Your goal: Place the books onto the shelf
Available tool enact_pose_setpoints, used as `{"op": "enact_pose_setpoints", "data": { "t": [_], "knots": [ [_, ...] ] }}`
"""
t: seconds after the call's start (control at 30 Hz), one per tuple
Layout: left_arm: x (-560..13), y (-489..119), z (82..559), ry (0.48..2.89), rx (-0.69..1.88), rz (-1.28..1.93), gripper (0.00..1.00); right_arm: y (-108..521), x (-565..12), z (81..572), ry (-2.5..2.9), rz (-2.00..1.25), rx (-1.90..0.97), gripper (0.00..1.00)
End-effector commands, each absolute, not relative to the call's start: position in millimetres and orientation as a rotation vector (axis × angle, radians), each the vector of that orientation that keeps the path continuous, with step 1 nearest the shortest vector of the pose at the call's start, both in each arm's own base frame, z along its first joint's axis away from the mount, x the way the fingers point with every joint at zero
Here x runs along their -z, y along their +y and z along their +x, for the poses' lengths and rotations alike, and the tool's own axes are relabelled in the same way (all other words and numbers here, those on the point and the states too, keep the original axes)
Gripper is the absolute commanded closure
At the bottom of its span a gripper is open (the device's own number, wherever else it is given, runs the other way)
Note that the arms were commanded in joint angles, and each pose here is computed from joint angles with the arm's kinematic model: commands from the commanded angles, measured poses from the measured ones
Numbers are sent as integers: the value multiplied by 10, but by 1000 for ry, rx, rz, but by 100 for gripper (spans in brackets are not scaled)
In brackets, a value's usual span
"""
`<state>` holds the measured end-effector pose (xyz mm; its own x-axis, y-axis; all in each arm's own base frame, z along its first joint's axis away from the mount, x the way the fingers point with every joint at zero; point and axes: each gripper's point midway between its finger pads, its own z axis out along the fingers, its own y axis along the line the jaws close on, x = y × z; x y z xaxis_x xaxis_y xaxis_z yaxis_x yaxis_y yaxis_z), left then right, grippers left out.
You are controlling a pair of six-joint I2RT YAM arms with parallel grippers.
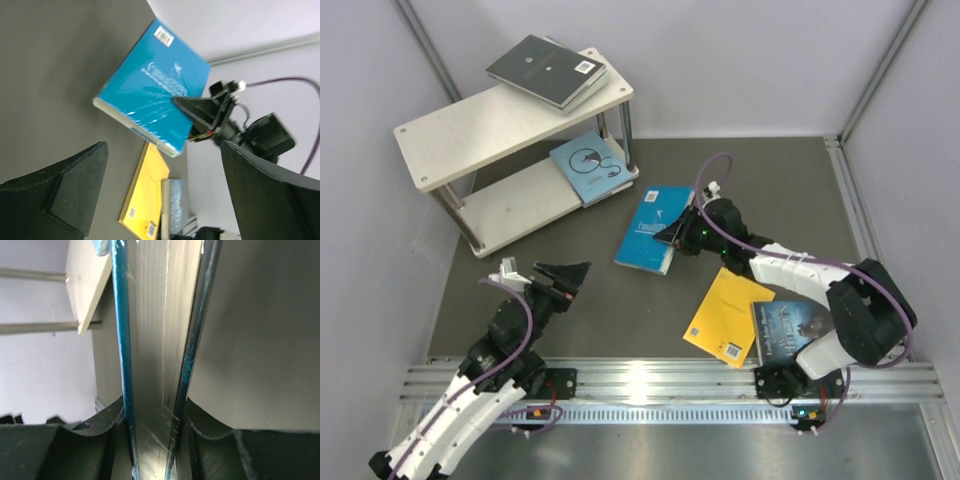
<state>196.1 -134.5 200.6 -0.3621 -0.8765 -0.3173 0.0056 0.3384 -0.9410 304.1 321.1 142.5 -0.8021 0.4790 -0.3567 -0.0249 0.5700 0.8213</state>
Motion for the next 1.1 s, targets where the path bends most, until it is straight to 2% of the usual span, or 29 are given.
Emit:
{"op": "enact_pose_setpoints", "data": {
  "t": [0.0, 0.13, 0.27, 0.4, 0.57, 0.8, 0.83, 0.97, 1.0, 1.07],
  "knots": [
    [-2097, -1442, 1928, 1686, 1123, -579, 1, 3355, -2476, 2900, 1979, 3, -1488, 100],
    [-1940, -1692, 1972, 1796, 1103, -426, 1, 3460, -2726, 2535, 1965, -231, -1755, 100],
    [-1923, -1880, 2025, 1837, 1107, -310, 1, 3469, -2915, 2288, 1940, -379, -1896, 100],
    [-2027, -1856, 2078, 1793, 1070, -263, 1, 3439, -2994, 2113, 1932, -460, -2000, 100],
    [-2345, -1913, 2048, 1678, 1153, -186, 1, 3412, -3052, 1937, 1848, -545, -2137, 100],
    [-2492, -2070, 1950, 1616, 1299, -125, 2, 3527, -3117, 1805, 1762, -560, -2373, 100],
    [-2497, -2071, 1951, 1615, 1303, -128, 7, 3499, -3180, 1774, 1688, -596, -2391, 100],
    [-2592, -2047, 1946, 1589, 1309, -136, 67, 3545, -3133, 1821, 1707, -578, -2404, 100],
    [-2567, -2036, 1954, 1603, 1298, -145, 100, 3552, -3120, 1838, 1707, -577, -2400, 100],
    [-2551, -2013, 1980, 1609, 1279, -160, 100, 3556, -3117, 1846, 1707, -573, -2398, 100]
  ]
}}
